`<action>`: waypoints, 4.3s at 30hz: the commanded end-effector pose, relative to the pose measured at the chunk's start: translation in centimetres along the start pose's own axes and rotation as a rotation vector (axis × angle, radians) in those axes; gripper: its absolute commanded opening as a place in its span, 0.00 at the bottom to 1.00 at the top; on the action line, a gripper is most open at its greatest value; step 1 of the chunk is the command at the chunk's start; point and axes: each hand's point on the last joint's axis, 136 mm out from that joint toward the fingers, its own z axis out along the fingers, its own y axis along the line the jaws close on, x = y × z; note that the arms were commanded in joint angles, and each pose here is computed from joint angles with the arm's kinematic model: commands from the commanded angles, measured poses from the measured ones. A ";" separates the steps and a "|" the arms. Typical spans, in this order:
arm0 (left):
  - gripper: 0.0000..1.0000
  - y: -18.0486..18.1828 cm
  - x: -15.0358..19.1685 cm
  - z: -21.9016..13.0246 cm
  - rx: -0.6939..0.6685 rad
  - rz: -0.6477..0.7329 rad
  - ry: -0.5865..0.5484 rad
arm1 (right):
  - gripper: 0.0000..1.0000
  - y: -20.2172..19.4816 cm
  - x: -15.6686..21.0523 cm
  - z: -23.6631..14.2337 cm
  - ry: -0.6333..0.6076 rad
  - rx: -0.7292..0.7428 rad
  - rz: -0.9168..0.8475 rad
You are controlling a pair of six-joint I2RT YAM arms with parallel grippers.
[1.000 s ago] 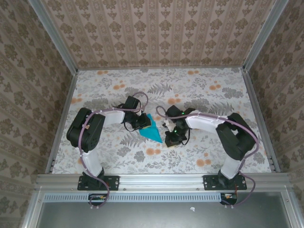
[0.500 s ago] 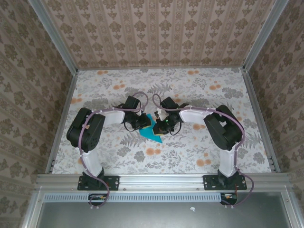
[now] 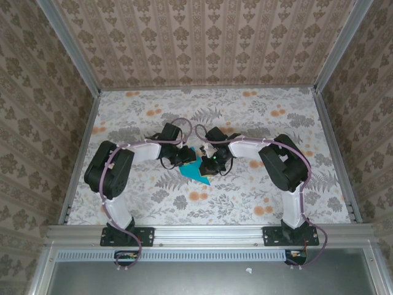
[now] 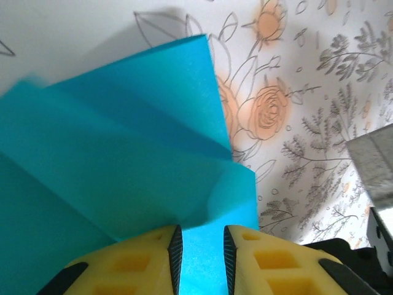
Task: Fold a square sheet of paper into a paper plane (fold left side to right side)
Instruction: Fourth fold the wing at the center of the table, then turn over the paper at the center of the table.
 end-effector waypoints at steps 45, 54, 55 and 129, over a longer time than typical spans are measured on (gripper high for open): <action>0.05 5.1 -2.6 0.6 -0.007 -0.026 -0.078 | 0.00 -5.5 3.8 1.5 0.156 0.241 0.054; 0.05 7.0 -5.1 -0.8 -0.005 -0.028 -0.124 | 0.00 -5.5 4.0 1.3 0.155 0.238 0.056; 0.05 7.3 -5.3 -1.1 -0.008 -0.030 -0.134 | 0.00 -5.5 4.1 1.3 0.155 0.237 0.056; 0.00 -7.4 -4.3 -8.9 0.292 0.241 -0.330 | 1.00 2.9 -1.8 -19.2 -0.637 -0.447 -0.070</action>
